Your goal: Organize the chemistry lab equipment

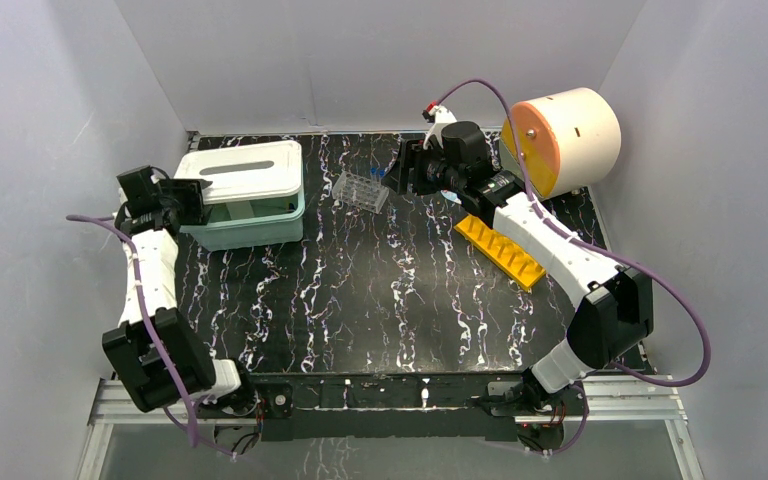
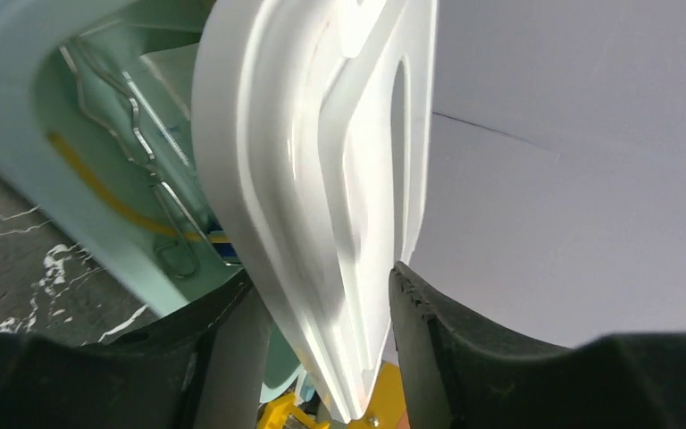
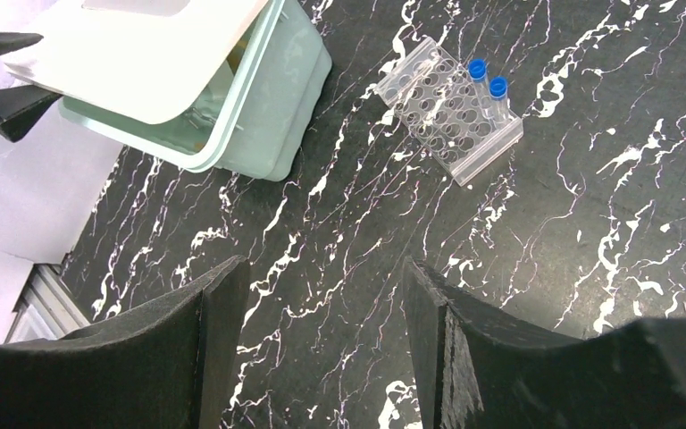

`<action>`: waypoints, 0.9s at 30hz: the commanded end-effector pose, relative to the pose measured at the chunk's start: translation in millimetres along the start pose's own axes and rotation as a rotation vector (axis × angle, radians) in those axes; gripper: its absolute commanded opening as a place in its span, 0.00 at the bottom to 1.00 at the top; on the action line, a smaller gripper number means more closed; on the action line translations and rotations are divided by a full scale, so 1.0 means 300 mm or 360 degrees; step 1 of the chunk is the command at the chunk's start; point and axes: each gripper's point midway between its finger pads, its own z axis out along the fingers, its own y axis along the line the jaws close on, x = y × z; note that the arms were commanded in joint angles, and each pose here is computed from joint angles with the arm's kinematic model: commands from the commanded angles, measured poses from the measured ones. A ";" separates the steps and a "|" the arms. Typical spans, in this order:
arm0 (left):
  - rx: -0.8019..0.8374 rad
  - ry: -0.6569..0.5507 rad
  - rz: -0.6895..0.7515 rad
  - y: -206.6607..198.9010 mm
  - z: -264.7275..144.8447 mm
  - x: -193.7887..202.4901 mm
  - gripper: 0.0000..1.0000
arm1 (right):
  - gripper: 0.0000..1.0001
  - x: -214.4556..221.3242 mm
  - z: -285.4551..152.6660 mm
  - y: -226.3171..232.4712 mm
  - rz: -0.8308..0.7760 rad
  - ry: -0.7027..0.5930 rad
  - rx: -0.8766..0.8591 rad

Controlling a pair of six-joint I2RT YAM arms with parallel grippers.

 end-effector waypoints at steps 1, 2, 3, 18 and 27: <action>-0.0077 -0.0081 -0.0019 0.026 -0.075 -0.011 0.50 | 0.71 -0.037 0.000 0.023 -0.0016 -0.0054 -0.0056; -0.0095 -0.0084 -0.0024 0.038 -0.080 -0.010 0.53 | 0.71 -0.036 0.002 0.022 -0.0017 -0.0052 -0.0057; -0.0106 -0.0089 -0.0024 0.044 -0.087 -0.009 0.55 | 0.71 -0.036 0.004 0.023 -0.0017 -0.0051 -0.0059; -0.0375 -0.0363 0.0251 0.127 -0.244 -0.083 0.68 | 0.72 -0.017 0.061 -0.004 -0.0044 -0.0002 -0.0020; -0.0064 -0.0032 0.0978 -0.076 -0.144 -0.049 0.74 | 0.76 0.006 0.223 0.084 -0.0198 0.0114 -0.0016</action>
